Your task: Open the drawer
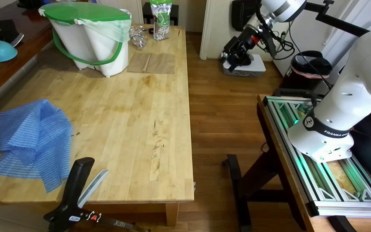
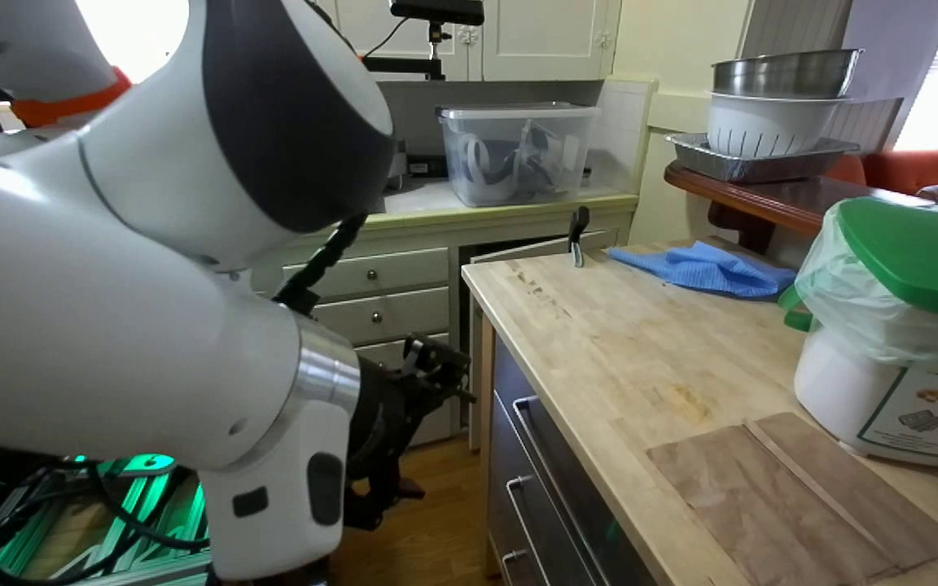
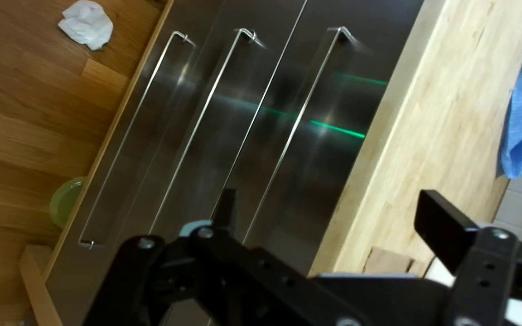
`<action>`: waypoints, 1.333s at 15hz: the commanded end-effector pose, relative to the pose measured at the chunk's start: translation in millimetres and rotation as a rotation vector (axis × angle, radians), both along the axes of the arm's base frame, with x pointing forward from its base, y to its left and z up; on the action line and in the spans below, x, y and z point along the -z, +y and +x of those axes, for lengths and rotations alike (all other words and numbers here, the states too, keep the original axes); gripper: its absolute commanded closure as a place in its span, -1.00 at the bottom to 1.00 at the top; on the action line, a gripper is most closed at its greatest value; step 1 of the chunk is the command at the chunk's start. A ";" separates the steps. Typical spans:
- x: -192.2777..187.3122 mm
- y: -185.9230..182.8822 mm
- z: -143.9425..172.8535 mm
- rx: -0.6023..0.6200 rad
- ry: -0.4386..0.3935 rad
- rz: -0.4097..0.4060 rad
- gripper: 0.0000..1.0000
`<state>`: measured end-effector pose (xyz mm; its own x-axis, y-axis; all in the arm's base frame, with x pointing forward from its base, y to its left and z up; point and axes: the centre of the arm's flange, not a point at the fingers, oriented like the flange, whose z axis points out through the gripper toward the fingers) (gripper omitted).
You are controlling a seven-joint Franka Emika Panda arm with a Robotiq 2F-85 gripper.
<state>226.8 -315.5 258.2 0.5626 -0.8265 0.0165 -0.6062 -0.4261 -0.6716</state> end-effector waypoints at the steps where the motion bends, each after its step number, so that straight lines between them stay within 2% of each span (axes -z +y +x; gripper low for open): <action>1: 6.9 -1.7 -3.7 0.026 -0.013 0.006 -1.00; 6: 21.9 -4.2 -7.9 0.048 -0.004 0.011 -1.00; 8: 52.5 -14.6 7.4 0.103 -0.095 -0.067 -1.00; 10: 75.8 -18.9 16.0 0.201 -0.179 -0.080 -1.00; 12: 93.2 -22.6 14.1 0.286 -0.202 -0.093 -1.00; 16: 123.4 -27.8 8.2 0.404 -0.199 -0.088 -1.00; 19: 160.2 -15.4 25.5 0.374 -0.177 -0.061 -1.00; 20: 169.8 -7.5 34.9 0.357 -0.142 -0.044 -1.00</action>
<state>228.8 -320.1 150.1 0.1866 -0.9723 0.1408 -0.5943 -0.2258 -0.7719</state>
